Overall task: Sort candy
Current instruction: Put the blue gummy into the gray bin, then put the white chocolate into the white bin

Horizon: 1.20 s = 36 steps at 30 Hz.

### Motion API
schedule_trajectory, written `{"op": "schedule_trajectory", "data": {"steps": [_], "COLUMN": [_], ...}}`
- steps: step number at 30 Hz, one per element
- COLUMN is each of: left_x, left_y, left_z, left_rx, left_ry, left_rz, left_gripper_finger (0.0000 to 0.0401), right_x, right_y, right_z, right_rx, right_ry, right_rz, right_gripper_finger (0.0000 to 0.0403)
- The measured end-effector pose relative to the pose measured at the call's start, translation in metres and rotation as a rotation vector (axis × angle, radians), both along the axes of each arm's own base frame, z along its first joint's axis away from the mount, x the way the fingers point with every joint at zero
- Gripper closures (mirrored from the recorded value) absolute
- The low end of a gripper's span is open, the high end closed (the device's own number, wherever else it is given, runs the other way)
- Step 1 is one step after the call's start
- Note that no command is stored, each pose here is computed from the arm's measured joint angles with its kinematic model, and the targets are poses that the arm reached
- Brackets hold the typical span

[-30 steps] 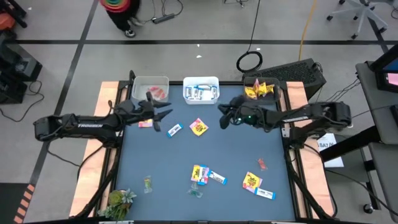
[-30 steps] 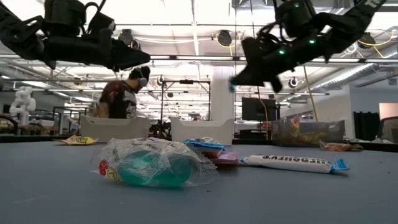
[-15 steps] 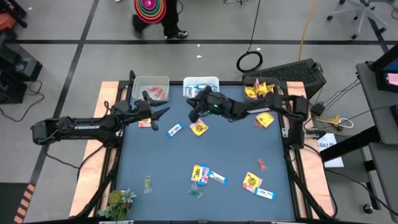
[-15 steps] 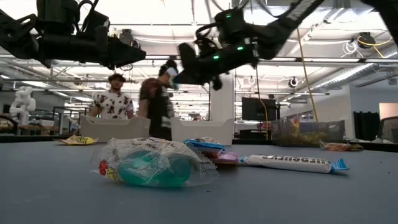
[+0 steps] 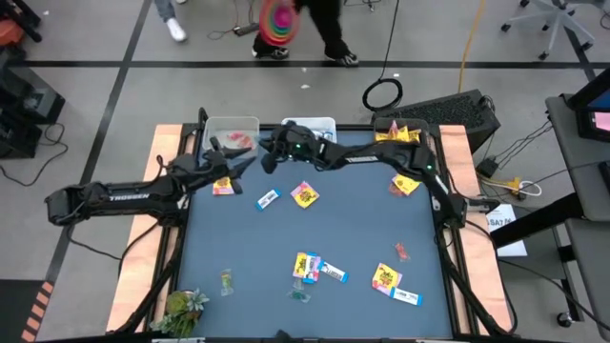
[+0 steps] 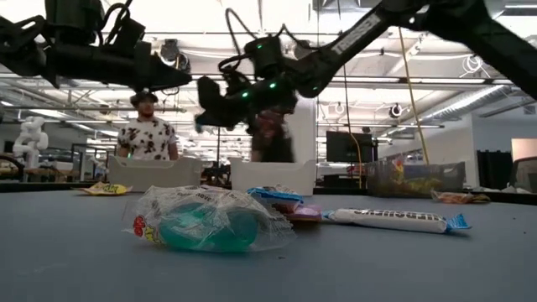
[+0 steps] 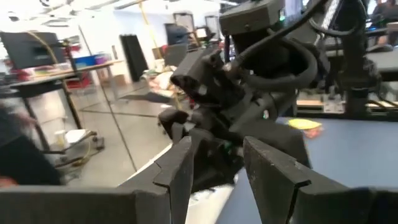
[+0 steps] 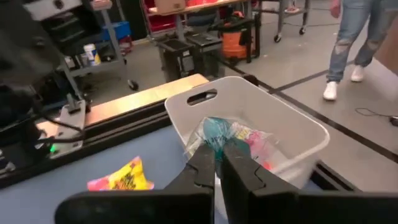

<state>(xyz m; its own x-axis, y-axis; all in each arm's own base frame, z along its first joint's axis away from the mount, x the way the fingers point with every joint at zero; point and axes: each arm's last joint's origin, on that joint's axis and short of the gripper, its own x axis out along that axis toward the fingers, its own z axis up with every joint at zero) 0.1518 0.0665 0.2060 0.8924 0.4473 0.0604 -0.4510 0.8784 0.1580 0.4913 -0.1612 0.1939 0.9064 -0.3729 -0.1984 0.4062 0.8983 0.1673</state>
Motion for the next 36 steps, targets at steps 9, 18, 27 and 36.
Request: {"op": "schedule_trajectory", "data": {"steps": [9,18,27,36], "left_x": [-0.009,-0.013,-0.013,-0.013], "left_y": [-0.003,-0.004,-0.004,-0.004], "left_z": [0.004,0.005,0.005,0.006], "left_rx": [0.007,0.006,0.006,0.004], "left_ry": [0.006,0.01,0.008,0.006], "left_rz": [0.026,0.028,0.028,0.028], "left_gripper_finger": [0.0253,0.0253,0.0253,0.0253], "right_x": [0.034,0.047,0.046,0.046], "right_y": [-0.02,-0.039,-0.043,-0.04], "right_z": [-0.016,-0.036,-0.04,-0.034], "right_rx": [0.017,0.081,0.131,0.084], "right_ry": [0.064,0.121,0.117,0.136], "right_rz": [-0.012,-0.044,-0.044,-0.023], "right_gripper_finger": [0.0401,0.04,0.0329,0.0275]}}
